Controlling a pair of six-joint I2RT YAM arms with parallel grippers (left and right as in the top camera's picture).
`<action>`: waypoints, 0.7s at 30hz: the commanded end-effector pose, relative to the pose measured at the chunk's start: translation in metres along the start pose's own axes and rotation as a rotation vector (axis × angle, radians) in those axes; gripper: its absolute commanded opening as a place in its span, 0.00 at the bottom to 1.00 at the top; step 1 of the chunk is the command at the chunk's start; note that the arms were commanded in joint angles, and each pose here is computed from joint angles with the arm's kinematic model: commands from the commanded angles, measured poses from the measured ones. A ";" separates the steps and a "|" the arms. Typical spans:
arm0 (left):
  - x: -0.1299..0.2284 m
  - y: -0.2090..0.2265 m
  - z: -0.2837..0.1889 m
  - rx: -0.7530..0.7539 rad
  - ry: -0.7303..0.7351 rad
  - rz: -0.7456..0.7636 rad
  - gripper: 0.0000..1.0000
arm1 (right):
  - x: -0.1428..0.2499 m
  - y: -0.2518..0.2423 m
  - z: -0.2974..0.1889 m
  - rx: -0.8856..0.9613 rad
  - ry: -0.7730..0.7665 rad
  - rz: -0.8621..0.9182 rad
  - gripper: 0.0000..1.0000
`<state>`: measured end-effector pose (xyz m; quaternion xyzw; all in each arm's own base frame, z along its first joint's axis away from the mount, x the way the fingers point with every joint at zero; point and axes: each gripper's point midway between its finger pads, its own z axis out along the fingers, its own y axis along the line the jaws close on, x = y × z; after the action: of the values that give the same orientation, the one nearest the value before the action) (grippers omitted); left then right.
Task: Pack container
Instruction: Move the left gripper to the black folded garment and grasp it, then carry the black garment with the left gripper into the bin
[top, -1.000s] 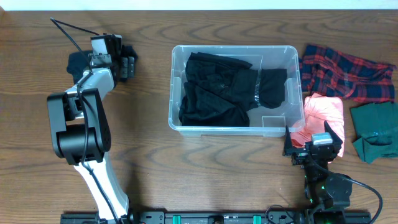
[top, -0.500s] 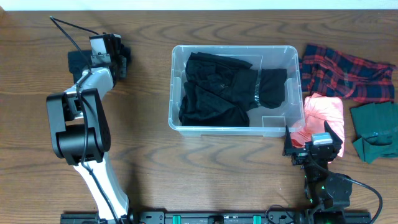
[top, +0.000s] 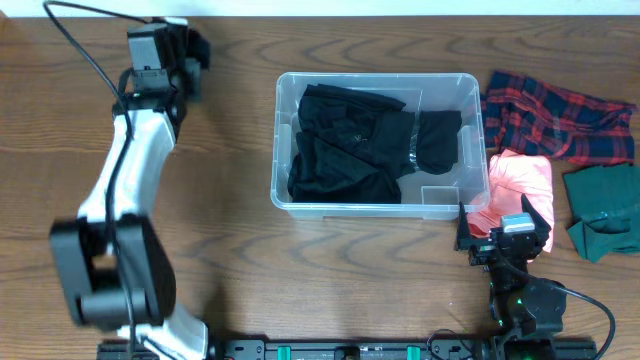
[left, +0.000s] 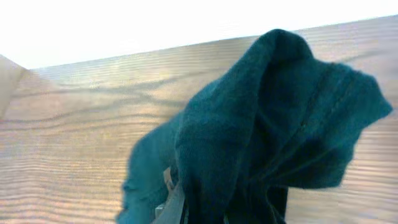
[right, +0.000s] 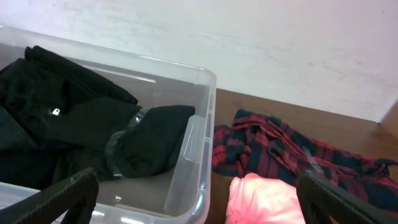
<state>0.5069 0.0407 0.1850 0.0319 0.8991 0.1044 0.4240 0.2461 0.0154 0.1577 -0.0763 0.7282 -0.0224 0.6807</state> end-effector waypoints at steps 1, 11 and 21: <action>-0.024 -0.031 -0.042 0.062 -0.050 -0.068 0.06 | 0.001 -0.002 0.000 0.008 0.003 -0.007 0.99; -0.050 -0.159 -0.158 0.239 -0.179 0.051 0.06 | 0.001 -0.002 0.000 0.008 0.003 -0.007 0.99; -0.028 -0.236 -0.155 0.318 -0.143 0.103 0.06 | 0.001 -0.002 0.000 0.008 0.003 -0.007 0.99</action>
<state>0.4028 -0.2192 0.2611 0.1841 0.8611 -0.0284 0.4731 0.2460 0.0155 0.1576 -0.0764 0.7283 -0.0223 0.6806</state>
